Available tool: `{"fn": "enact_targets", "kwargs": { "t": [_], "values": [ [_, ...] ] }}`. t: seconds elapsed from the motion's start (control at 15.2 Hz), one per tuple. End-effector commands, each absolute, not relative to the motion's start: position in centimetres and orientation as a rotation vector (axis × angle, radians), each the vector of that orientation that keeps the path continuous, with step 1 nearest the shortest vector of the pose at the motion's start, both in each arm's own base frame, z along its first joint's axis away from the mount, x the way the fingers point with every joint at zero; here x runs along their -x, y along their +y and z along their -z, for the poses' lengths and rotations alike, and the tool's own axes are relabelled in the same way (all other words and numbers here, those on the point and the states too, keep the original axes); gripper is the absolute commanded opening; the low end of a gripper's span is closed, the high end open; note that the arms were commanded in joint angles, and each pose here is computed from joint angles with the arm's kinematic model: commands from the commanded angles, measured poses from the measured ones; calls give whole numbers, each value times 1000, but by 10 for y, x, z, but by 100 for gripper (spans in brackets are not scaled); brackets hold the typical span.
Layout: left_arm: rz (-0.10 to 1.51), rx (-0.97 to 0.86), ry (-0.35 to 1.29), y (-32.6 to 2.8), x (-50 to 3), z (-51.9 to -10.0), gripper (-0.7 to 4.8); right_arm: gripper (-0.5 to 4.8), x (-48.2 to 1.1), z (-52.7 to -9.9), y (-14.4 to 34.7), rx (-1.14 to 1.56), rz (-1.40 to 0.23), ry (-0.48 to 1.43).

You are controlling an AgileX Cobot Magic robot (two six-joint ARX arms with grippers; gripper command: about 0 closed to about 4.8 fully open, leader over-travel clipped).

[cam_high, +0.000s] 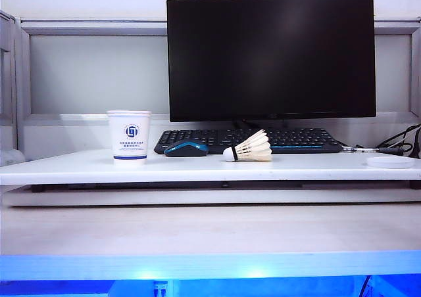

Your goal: Pick up the badminton from the table and put it into the white paper cup.

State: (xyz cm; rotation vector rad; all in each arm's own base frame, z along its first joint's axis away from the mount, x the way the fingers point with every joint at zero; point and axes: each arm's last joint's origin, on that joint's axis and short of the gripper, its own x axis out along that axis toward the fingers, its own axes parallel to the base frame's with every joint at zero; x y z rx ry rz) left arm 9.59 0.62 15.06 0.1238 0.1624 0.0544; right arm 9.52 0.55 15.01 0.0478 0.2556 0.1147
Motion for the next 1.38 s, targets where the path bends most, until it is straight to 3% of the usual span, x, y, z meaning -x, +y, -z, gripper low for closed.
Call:
{"fn": "enact_targets", "kwargs": {
  "t": [0.07,0.72,0.85,1.18,1.38],
  "values": [
    [-49,-115,185,6,-96,-148,22,12,-95,-151,5,-52,-111,253],
    [-37,-112,184,6,-96,-148,21,12,-94,-148,5,-64,-110,283],
    [-23,-110,182,5,-96,-148,21,12,-95,-150,8,-84,-204,264],
    [168,-95,151,0,-95,-151,21,14,-97,-172,10,-276,-256,87],
    [316,-68,151,-5,-94,-153,21,54,-88,-207,11,-320,-306,18]
  ]
}}
